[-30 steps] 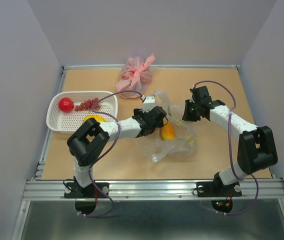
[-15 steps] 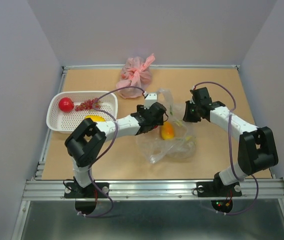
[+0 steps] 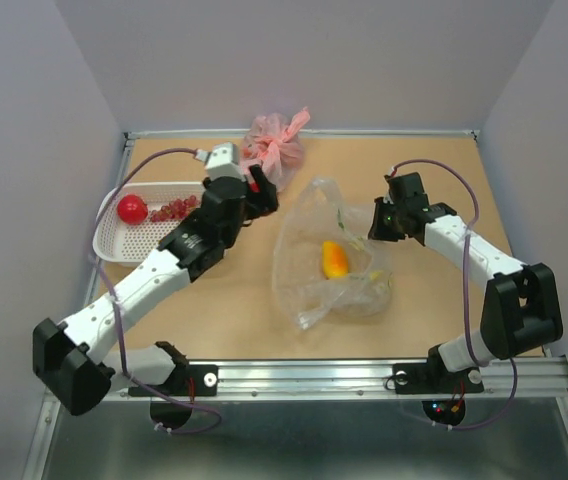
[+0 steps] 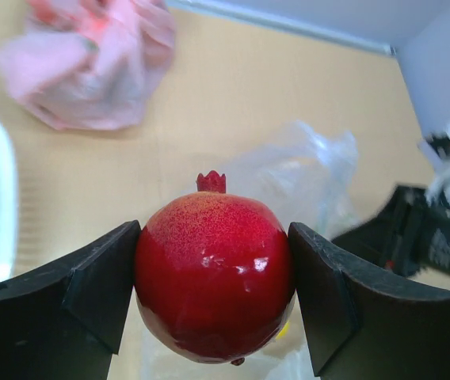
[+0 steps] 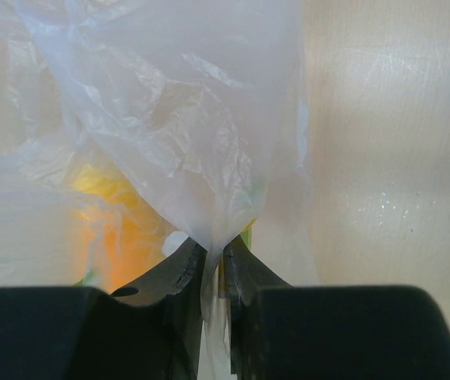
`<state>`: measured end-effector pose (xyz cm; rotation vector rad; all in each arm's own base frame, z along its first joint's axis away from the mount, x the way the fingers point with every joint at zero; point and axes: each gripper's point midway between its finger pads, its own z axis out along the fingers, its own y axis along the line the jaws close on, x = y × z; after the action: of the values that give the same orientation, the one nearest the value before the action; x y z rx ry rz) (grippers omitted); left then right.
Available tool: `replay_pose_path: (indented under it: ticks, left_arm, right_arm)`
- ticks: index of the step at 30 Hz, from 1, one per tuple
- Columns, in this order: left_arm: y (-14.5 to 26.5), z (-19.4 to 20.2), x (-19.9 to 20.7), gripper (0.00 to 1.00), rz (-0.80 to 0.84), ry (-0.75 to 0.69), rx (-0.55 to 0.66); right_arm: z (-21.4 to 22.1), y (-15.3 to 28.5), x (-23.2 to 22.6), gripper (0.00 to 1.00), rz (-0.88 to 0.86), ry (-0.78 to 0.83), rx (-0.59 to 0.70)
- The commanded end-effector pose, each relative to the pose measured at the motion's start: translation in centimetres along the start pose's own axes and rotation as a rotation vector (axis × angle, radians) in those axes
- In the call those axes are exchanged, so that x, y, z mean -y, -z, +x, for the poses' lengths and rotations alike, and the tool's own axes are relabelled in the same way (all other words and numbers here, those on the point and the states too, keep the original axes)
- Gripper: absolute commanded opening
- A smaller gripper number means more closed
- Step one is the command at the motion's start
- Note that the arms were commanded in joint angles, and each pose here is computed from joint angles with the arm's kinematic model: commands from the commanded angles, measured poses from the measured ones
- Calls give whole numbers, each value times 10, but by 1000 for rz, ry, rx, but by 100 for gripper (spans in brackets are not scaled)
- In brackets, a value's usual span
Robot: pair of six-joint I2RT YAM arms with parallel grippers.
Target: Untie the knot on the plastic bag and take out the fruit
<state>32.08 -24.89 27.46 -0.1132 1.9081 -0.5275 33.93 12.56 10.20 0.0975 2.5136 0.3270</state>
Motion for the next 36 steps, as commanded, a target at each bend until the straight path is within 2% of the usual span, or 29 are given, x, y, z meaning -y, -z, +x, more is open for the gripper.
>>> replay_pose_path:
  ticks: [1,2,5,6,9,12,14,15,16,17,19,20,25,29,33,34,36]
  left_arm:
    - [9,-29,-93,0,-222,82,88]
    - [13,-44,-141,0,-342,120,125]
    - [15,-39,-208,0,-466,163,112]
    - [16,-39,-242,0,-517,206,121]
    - [24,-38,-312,0,-675,281,139]
    - [21,-32,-352,5,-763,316,123]
    - [21,-24,-377,26,-825,332,86]
    - [20,-28,-380,55,-833,331,91]
    - [21,-27,-385,70,-846,338,90]
    - [22,-28,-385,79,-853,344,96]
    - [26,-29,-387,92,-876,350,109]
    - [28,-29,-388,95,-885,351,114]
    - [30,-27,-385,96,-867,336,99]
    - [33,-39,-361,97,-794,267,104]
    - [15,-44,-286,97,-587,146,71]
    - [2,-31,-242,97,-465,93,24]
    - [-5,-17,-200,97,-353,66,-27]
  right_arm:
    - [-14,7,2,19,8,-2,69]
    - [-13,8,1,19,6,-1,70]
    - [-16,10,0,19,3,-2,79]
    - [-17,11,0,19,2,1,83]
    - [-18,12,0,19,1,2,88]
    - [-18,14,0,19,-1,3,90]
    - [-17,14,0,19,-1,3,90]
    - [-17,14,1,19,0,3,90]
    - [-17,14,0,19,-1,3,90]
    - [-16,14,0,19,-1,3,90]
    - [-14,15,-1,19,-10,0,87]
    - [-13,15,0,19,-9,0,84]
    - [-8,16,2,19,-6,5,78]
    - [-7,17,1,19,-15,5,79]
    - [-8,19,1,19,-18,10,85]
    - [-8,19,1,19,-15,16,84]
    - [-7,18,3,19,-10,18,83]
